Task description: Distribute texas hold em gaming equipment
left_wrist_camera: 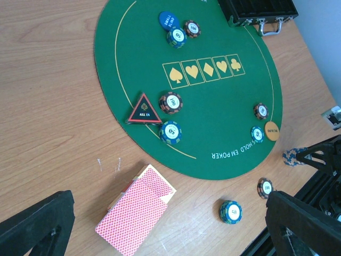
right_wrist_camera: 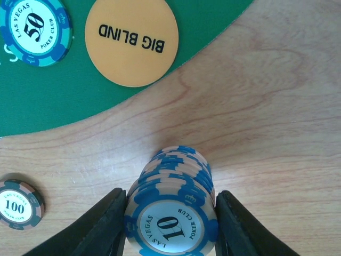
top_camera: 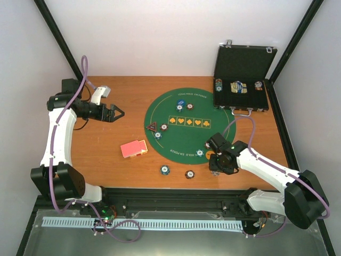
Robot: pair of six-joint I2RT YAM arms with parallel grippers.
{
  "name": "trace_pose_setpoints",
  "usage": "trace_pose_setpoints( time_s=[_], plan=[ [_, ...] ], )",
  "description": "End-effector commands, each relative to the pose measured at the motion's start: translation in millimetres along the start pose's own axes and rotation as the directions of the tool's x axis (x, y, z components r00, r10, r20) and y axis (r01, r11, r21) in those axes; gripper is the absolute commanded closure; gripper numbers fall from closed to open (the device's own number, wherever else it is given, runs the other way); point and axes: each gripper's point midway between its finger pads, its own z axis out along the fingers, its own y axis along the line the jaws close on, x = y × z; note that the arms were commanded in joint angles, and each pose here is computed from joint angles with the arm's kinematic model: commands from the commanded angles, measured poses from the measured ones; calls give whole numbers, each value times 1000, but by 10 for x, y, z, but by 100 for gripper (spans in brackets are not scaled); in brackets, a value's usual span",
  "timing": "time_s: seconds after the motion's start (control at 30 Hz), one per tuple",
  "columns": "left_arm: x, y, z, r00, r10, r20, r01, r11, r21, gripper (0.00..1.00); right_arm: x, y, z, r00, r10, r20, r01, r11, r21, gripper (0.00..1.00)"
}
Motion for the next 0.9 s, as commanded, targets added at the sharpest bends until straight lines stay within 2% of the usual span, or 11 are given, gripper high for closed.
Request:
trace_pose_setpoints(
  time_s=[0.0, 0.23, 0.5, 0.67, 0.87],
  plan=[
    [-87, -55, -93, 999, 34, 26, -34, 999, -2, 0, 24, -89, -6, 1000, -1, 9, 1, 999, 36, 63],
    [-97, -63, -99, 999, 35, 28, -34, 999, -2, 0, -148, -20, -311, 997, -17, 69, 15, 1000, 26, 73],
    [-94, -45, -116, 999, 42, 27, -41, 999, -19, 0, -430, 295, -703, 988, -60, 140, 67, 997, -48, 75],
    [-101, -46, -118, 999, 36, 27, -36, 999, -19, 0, -661, 763, -772, 973, -161, 166, 170, 985, -39, 75],
    [-81, -32, -112, 999, 31, 17, -30, 999, -23, 0, -929, 1510, -540, 939, -293, 178, 306, 951, -48, 74]
  ],
)
